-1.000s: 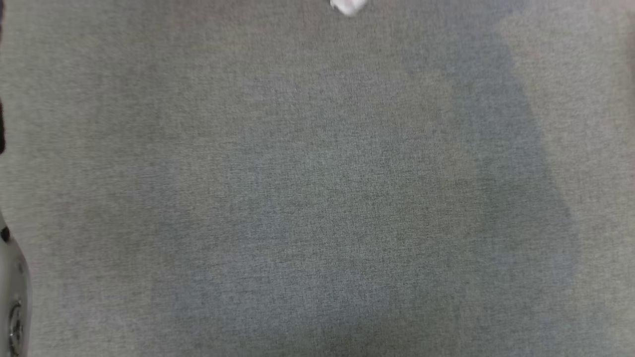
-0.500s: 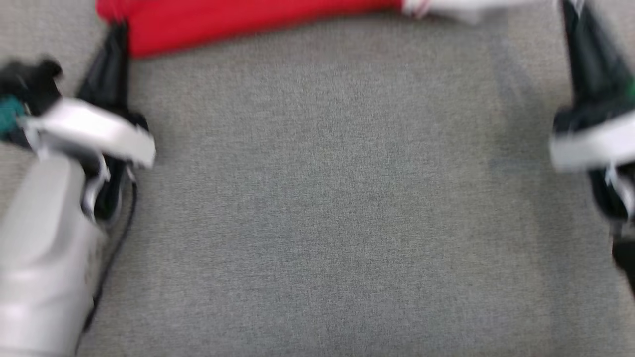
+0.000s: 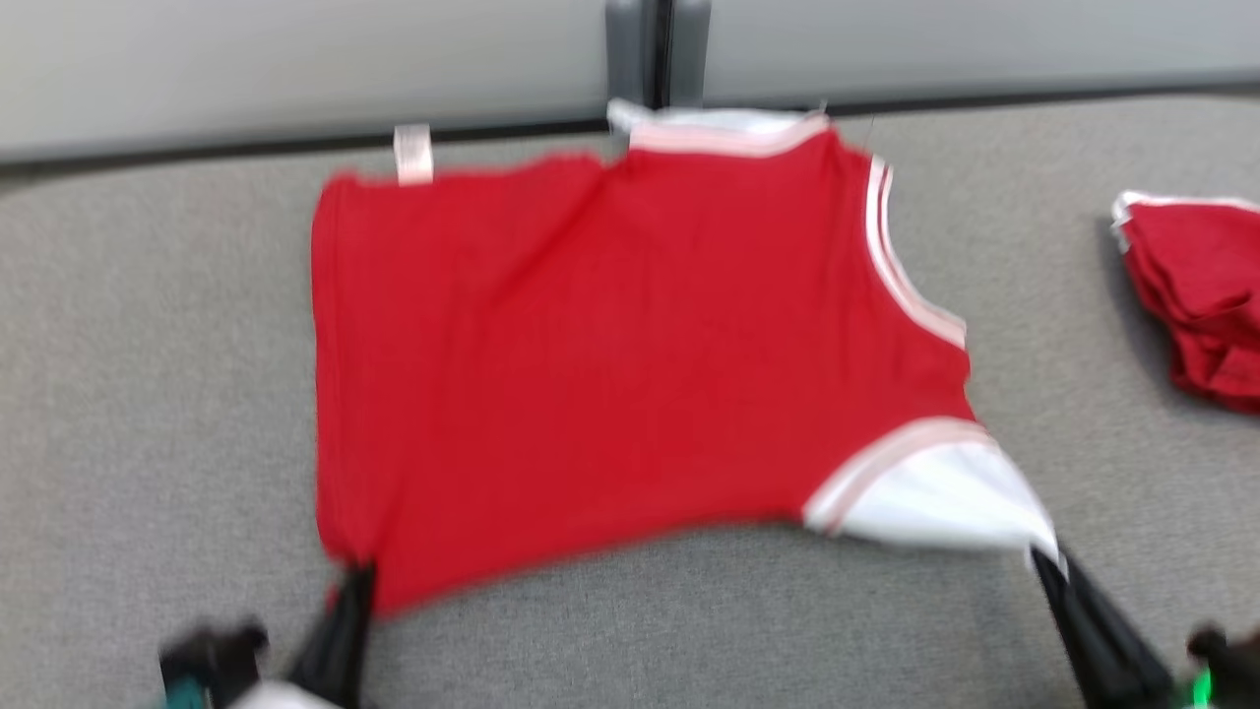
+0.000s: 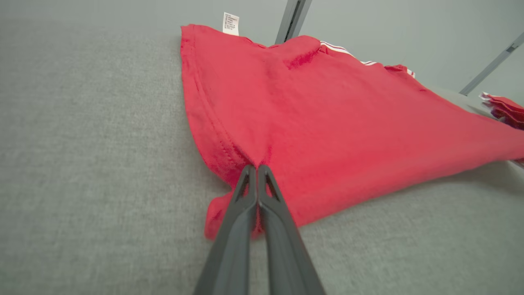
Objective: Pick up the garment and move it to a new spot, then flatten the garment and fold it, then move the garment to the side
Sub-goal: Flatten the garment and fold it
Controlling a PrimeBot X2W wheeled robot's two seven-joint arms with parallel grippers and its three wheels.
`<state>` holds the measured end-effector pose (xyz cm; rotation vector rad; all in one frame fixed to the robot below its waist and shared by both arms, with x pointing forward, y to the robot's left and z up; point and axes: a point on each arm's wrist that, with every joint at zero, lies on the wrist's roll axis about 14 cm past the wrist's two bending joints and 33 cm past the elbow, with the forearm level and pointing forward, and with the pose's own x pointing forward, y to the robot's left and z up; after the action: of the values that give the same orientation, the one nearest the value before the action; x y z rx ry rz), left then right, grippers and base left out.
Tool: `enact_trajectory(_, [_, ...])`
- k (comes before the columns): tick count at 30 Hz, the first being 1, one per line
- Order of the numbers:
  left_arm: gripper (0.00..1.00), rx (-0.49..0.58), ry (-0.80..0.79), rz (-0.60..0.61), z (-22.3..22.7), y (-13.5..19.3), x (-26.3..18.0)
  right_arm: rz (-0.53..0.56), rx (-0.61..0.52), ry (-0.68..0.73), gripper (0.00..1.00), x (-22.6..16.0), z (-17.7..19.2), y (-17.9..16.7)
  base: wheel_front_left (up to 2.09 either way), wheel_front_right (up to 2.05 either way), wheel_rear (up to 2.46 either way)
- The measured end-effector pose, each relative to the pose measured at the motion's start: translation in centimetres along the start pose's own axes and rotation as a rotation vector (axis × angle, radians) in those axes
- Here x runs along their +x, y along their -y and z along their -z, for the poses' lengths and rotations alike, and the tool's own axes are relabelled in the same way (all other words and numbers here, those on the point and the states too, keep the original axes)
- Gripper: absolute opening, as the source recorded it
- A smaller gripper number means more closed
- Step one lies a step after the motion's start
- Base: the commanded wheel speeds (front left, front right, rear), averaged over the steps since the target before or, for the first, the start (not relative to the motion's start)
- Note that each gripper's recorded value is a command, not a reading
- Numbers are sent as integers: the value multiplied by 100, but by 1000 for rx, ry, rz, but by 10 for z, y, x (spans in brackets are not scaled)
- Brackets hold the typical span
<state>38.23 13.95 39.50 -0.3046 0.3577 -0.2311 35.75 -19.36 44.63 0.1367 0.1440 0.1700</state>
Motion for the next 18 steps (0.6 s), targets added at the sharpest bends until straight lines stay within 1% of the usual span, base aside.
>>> enact_trajectory(2, [0,-50,-42,-31,20,8,-33,25,27,-44,0,-31,13,-2,0,0,0])
enact_trajectory(4, [0,-120,-43,-71,27,14,-57,66,52,-57,0,-56,19,1,0,0,0])
enact_trajectory(6, [0,-167,-32,-99,29,18,-74,89,54,-70,0,-73,23,2,0,0,0])
enact_trajectory(8, [0,-203,-32,-103,30,26,-85,96,75,-76,0,-82,27,-2,0,0,0])
enact_trajectory(12, [0,-237,-46,-73,26,36,-89,69,78,-86,0,-77,27,-8,0,0,0])
enact_trajectory(16, [0,-227,-59,-45,21,41,-84,16,37,-61,0,-54,9,-11,0,0,0])
enact_trajectory(18, [0,-199,-54,-25,12,41,-76,-20,19,-54,0,-42,1,-13,0,0,0])
